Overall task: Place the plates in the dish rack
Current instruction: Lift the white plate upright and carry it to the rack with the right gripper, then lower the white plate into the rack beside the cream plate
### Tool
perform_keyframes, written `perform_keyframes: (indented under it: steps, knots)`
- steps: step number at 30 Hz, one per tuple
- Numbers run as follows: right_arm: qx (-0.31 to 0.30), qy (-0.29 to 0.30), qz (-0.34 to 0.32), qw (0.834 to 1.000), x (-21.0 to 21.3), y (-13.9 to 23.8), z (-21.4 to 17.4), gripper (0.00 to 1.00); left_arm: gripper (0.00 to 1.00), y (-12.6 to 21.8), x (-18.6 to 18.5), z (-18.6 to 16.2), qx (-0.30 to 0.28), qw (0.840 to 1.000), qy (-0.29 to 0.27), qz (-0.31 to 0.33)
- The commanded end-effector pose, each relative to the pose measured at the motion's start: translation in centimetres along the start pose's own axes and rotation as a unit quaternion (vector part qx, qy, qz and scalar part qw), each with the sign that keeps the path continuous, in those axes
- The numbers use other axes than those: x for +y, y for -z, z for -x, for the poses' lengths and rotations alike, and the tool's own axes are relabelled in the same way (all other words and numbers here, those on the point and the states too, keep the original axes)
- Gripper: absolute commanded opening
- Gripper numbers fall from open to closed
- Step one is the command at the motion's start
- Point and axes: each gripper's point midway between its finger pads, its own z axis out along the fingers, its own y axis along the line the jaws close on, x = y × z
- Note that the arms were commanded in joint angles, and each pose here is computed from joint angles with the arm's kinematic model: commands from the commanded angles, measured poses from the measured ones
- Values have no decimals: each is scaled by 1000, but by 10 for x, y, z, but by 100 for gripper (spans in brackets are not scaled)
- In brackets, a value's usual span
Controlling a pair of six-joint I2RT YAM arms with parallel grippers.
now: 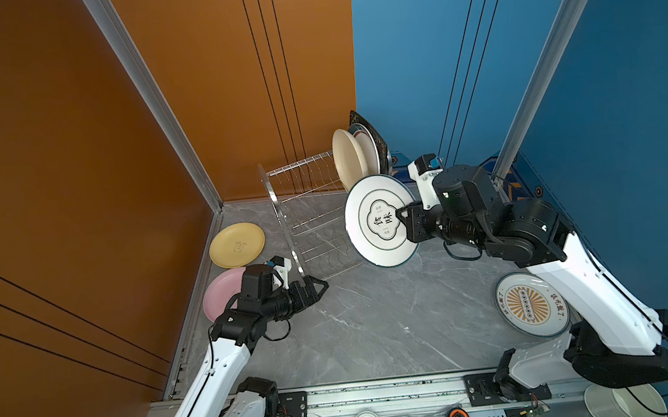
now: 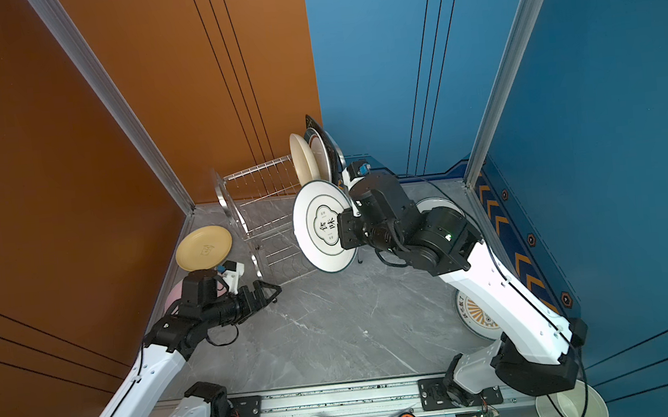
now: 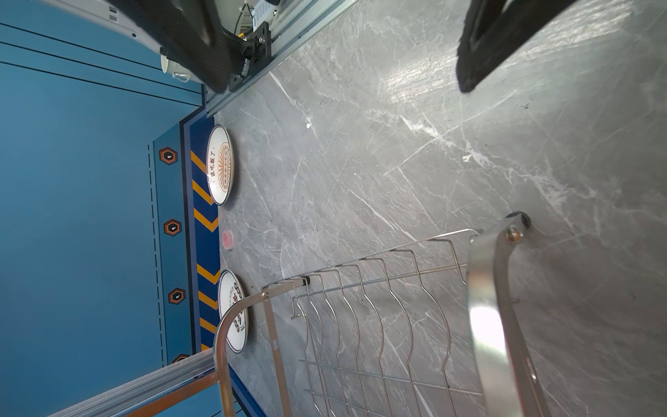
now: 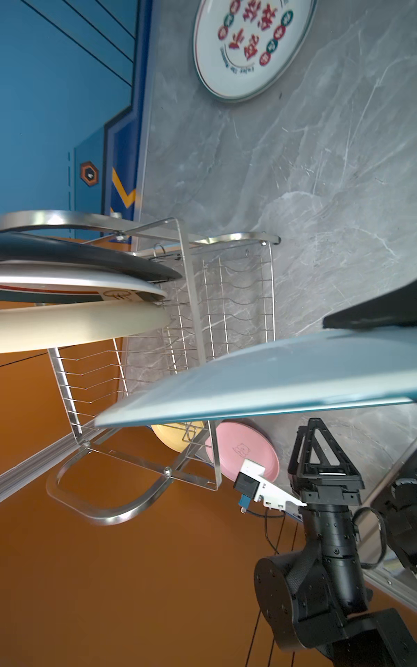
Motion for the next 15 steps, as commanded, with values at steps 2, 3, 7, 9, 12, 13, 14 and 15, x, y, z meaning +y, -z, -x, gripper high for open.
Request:
perform_keyframes:
  steps: [2,3,7,9,12,13,14,15]
  knots:
    - [-80,58,-84,992,3,2,44,0,98,2,0,3,-6,1000,-21,17]
    - [-93,67,-93,989,9,0,52,0,98,1,-2,2,-5,1000,-23,16]
    - [-153,82,-117,978,26,-5,83,0,98,1,-3,0,-2,999,-27,19]
    - [-182,85,-129,971,31,-8,97,0,98,1,-3,-1,-1,999,-29,21]
    - [-216,89,-149,961,36,-17,113,0,98,2,-2,-3,-1,999,-28,24]
    - [-225,90,-155,958,37,-21,117,0,98,2,-2,-3,0,999,-27,23]
    - [-233,94,-160,955,40,-25,121,0,98,1,-1,-4,0,999,-27,24]
    - [-242,96,-168,951,41,-30,125,0,98,1,-1,-4,0,999,-27,25]
